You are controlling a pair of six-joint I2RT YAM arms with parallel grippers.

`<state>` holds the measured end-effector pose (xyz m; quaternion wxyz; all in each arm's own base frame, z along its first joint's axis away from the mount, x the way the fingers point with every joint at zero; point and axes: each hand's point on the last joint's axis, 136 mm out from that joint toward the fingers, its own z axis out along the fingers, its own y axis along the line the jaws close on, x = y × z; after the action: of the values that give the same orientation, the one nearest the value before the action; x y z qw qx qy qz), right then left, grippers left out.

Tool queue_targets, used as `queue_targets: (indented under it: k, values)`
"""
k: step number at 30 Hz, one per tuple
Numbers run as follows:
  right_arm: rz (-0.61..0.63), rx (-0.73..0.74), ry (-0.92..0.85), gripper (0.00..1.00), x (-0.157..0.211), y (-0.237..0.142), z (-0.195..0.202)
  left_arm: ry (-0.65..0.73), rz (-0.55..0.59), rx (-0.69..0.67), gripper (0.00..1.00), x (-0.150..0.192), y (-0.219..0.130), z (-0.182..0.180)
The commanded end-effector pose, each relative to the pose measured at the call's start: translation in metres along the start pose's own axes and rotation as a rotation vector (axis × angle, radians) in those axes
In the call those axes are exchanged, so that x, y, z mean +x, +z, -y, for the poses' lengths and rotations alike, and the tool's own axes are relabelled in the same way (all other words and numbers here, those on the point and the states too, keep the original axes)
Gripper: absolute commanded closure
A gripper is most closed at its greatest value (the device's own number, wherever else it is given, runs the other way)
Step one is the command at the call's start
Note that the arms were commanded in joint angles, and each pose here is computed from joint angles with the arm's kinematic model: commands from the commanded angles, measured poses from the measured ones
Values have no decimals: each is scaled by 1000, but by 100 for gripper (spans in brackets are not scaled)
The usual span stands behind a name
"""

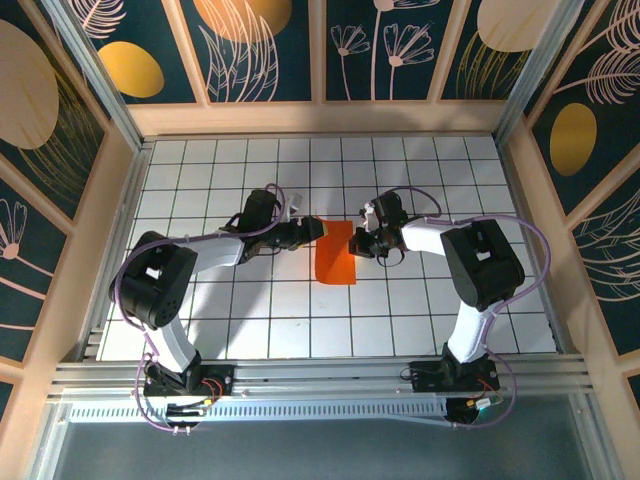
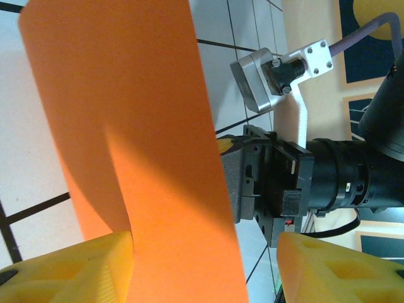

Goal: Fold a paper plane with a square sheet of paper (fold left side to right side)
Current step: First fold in half a square sheet of paper at the center of the table.

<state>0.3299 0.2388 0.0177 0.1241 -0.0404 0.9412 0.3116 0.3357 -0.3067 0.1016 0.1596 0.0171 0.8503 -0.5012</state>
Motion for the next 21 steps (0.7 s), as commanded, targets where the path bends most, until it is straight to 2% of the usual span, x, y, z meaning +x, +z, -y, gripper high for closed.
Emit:
queue_targets:
  k: [1, 10, 15, 21]
  values:
    - [-8, 48, 9, 97, 9, 7, 13, 6, -14, 33, 38, -3, 9, 7]
    - [31, -34, 4, 95, 1, -1, -4, -3, -28, 24, 37, 2, 20, 1]
    - [67, -92, 3, 92, -8, -12, -16, -9, -36, 11, 44, 4, 24, -5]
    - [103, -90, -1, 91, -16, -24, -18, -17, -38, -12, 54, 6, 28, -14]
